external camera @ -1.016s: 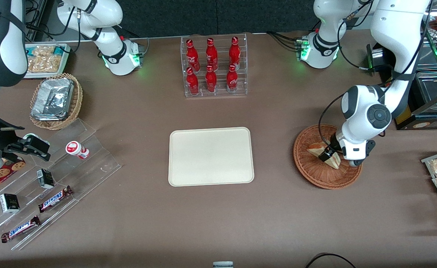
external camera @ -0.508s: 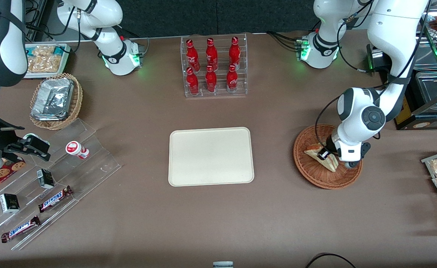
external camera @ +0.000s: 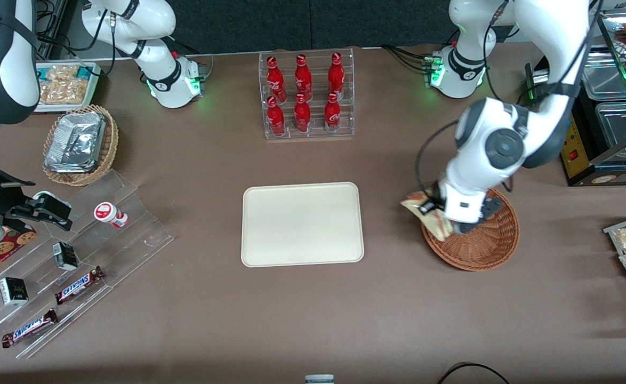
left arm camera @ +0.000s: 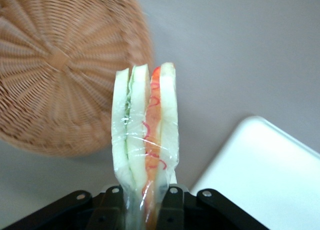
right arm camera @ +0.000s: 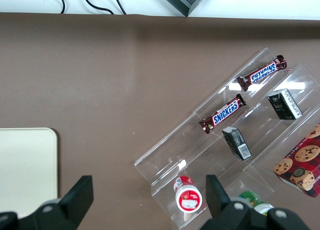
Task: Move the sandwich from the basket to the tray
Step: 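Lift the sandwich and carry it with the left gripper over the cream tray, then lower the sandwich onto the tray and open the left gripper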
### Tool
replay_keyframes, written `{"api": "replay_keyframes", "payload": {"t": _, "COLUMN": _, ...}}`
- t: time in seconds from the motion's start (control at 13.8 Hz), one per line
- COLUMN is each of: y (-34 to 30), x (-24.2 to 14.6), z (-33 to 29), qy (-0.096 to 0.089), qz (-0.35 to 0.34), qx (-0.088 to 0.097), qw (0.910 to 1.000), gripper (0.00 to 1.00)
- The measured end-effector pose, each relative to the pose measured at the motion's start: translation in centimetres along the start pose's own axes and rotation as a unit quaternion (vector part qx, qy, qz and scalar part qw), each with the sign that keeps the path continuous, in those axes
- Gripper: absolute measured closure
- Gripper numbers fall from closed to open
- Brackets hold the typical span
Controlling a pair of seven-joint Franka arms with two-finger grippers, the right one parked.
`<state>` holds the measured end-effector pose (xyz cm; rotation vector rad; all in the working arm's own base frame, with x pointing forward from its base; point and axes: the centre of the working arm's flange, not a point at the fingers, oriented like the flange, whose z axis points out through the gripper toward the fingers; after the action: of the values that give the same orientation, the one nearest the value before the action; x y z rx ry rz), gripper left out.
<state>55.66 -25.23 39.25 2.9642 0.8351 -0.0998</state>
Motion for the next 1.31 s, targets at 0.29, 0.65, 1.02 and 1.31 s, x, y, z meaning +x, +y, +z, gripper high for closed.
{"api": "replay_keyframes", "payload": {"t": 0.29, "y": 8.3, "x": -8.8, "z": -0.9, "qy": 0.035, "qz": 0.1, "qx": 0.0, "qw": 0.9944, "gripper": 0.84}}
{"api": "replay_keyframes", "payload": {"t": 0.65, "y": 17.3, "x": -17.1, "z": 4.1, "qy": 0.047, "qz": 0.218, "qx": -0.003, "qw": 0.9748, "gripper": 0.84}}
{"api": "replay_keyframes", "payload": {"t": 1.02, "y": 21.7, "x": -18.4, "z": 12.3, "qy": 0.039, "qz": 0.299, "qx": 0.012, "qw": 0.9534, "gripper": 0.84}}
{"api": "replay_keyframes", "payload": {"t": 1.31, "y": 22.7, "x": -16.7, "z": 16.0, "qy": 0.031, "qz": 0.308, "qx": 0.007, "qw": 0.9508, "gripper": 0.84}}
